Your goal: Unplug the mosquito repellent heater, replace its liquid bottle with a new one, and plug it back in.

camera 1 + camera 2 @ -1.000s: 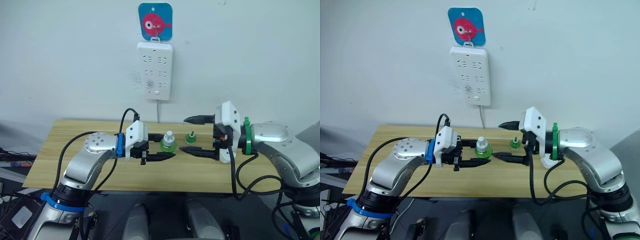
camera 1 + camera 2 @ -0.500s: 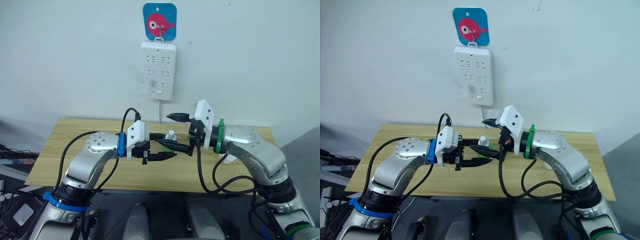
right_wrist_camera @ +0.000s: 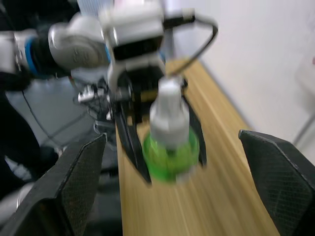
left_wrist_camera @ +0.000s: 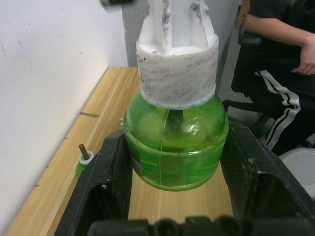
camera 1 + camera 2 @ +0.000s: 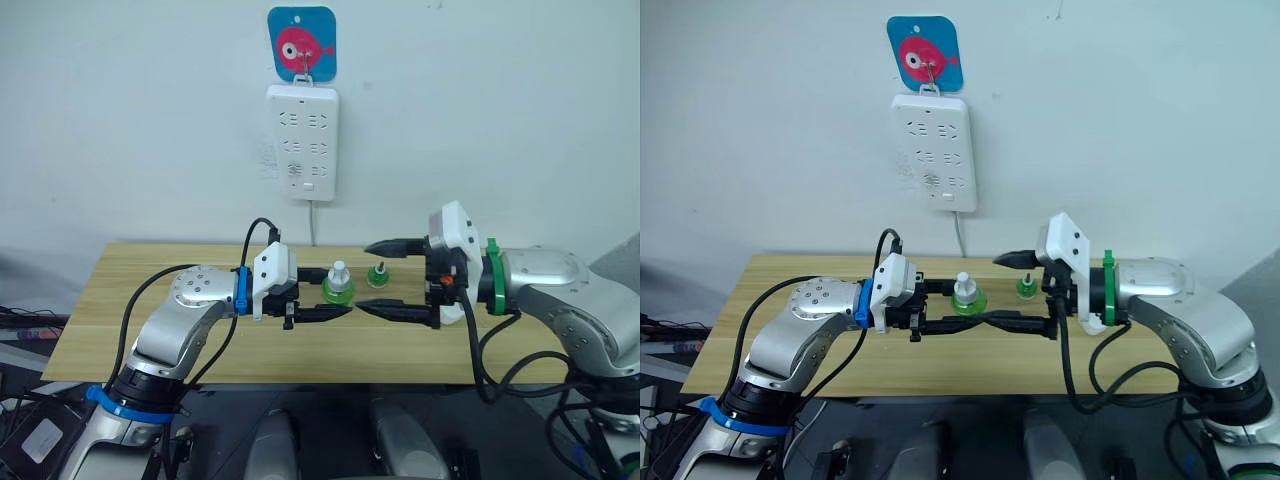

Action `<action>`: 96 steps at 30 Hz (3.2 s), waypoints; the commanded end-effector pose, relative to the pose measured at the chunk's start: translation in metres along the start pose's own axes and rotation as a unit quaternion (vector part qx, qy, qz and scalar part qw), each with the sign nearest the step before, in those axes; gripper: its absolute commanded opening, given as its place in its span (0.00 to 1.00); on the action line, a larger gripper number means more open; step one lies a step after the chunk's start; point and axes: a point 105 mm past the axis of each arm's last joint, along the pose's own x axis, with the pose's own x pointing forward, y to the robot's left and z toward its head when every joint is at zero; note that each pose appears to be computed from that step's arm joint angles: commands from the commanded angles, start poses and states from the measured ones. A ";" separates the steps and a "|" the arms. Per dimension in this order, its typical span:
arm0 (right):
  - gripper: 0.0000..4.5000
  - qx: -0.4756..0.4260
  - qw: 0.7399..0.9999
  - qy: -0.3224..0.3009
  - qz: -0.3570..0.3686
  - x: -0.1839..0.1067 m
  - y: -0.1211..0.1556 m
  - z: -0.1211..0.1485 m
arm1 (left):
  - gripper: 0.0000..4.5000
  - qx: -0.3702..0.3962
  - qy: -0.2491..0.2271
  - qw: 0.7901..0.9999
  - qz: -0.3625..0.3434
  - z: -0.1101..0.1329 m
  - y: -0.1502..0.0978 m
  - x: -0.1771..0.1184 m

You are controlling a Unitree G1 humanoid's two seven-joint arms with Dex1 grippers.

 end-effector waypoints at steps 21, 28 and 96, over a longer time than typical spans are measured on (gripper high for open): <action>0.07 -0.047 0.996 -0.074 0.032 0.010 0.002 0.043 | 0.51 -0.007 0.016 1.000 0.006 -0.006 0.000 -0.004; 0.07 -0.061 0.994 -0.087 -0.026 -0.003 -0.017 0.053 | 0.51 -0.048 0.094 0.993 0.050 -0.046 0.004 -0.034; 0.19 -0.011 1.000 -0.011 0.006 0.033 0.004 -0.039 | 0.51 -0.004 0.023 0.998 -0.056 0.004 -0.003 0.003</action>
